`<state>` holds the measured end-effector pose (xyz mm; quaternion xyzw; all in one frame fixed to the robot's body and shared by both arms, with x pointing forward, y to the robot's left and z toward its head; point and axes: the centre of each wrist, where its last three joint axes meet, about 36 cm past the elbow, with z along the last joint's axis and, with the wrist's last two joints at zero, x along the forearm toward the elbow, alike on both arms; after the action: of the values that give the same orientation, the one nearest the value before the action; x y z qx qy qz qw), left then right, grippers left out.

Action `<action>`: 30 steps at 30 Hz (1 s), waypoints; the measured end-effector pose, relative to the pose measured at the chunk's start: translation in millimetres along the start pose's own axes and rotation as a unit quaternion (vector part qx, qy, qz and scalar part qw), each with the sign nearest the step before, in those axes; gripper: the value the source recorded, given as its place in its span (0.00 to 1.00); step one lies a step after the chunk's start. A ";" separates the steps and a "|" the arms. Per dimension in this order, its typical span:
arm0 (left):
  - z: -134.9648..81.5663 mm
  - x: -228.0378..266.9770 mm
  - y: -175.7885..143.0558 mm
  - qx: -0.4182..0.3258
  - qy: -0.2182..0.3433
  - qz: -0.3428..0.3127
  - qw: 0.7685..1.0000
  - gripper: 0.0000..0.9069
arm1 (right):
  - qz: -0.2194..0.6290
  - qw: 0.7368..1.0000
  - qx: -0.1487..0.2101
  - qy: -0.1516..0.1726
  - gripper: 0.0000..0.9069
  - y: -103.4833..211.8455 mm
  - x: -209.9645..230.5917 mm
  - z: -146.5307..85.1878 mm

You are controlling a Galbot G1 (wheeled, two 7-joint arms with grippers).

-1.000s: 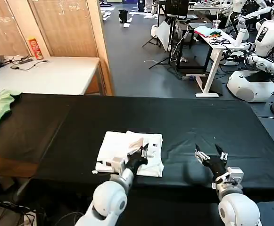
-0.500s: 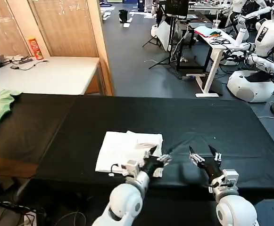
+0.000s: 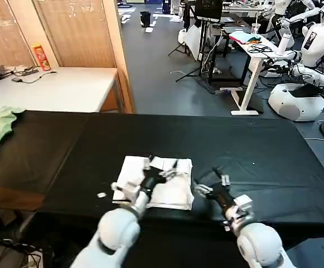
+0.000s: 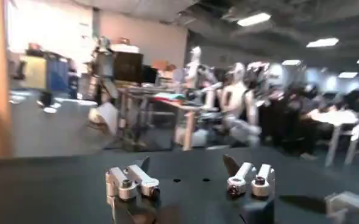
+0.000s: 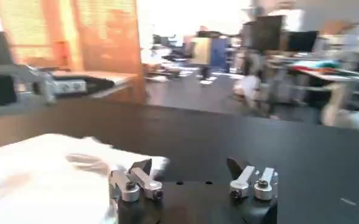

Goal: Fold and organize the clothes.

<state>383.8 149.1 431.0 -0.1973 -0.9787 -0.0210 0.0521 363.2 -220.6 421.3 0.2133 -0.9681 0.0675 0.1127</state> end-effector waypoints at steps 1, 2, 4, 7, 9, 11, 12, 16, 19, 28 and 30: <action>0.9 3.3 6.2 -0.009 0.001 -0.007 1.000 0.97 | -0.010 1.000 0.007 -0.001 0.97 5.2 -5.6 -0.8; 2.1 6.3 11.8 -0.016 0.003 -0.015 1.000 0.97 | -0.017 1.000 0.012 0.001 0.97 9.5 -10.2 -0.8; 4.9 11.4 20.5 -0.028 0.007 -0.028 0.999 0.97 | -0.029 0.999 0.026 0.005 0.97 18.8 -20.7 -0.6; 8.7 17.7 28.1 -0.040 0.011 -0.043 0.998 0.97 | -0.038 0.998 0.045 0.016 0.97 33.3 -37.6 1.9; 10.5 21.8 31.1 -0.041 0.014 -0.050 0.998 0.97 | -0.039 0.998 0.051 0.021 0.97 40.5 -47.1 3.6; 13.1 25.3 32.7 -0.041 0.019 -0.055 0.997 0.97 | -0.029 0.998 0.058 0.028 0.97 44.4 -56.8 4.9; 14.5 26.6 33.2 -0.041 0.021 -0.057 0.997 0.97 | -0.023 0.997 0.062 0.031 0.97 44.9 -61.1 5.7; 20.7 30.7 31.4 -0.038 0.029 -0.061 0.997 0.97 | 0.003 0.997 0.060 0.040 0.97 46.6 -74.2 12.2; 24.7 31.7 30.3 -0.034 0.034 -0.063 0.997 0.97 | 0.019 0.998 0.046 0.043 0.97 44.7 -77.5 15.9; 38.3 35.6 38.6 -0.013 0.045 -0.076 0.996 0.97 | 0.088 0.995 -0.048 0.007 0.97 16.4 -63.3 10.5; 40.9 36.0 40.2 -0.003 0.046 -0.077 0.996 0.97 | 0.111 0.992 -0.066 -0.007 0.97 6.1 -57.0 8.1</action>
<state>362.7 202.5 395.2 -0.1204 -0.9875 -0.0373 0.0950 409.4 -193.9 398.8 0.0971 -0.9889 0.0140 0.1118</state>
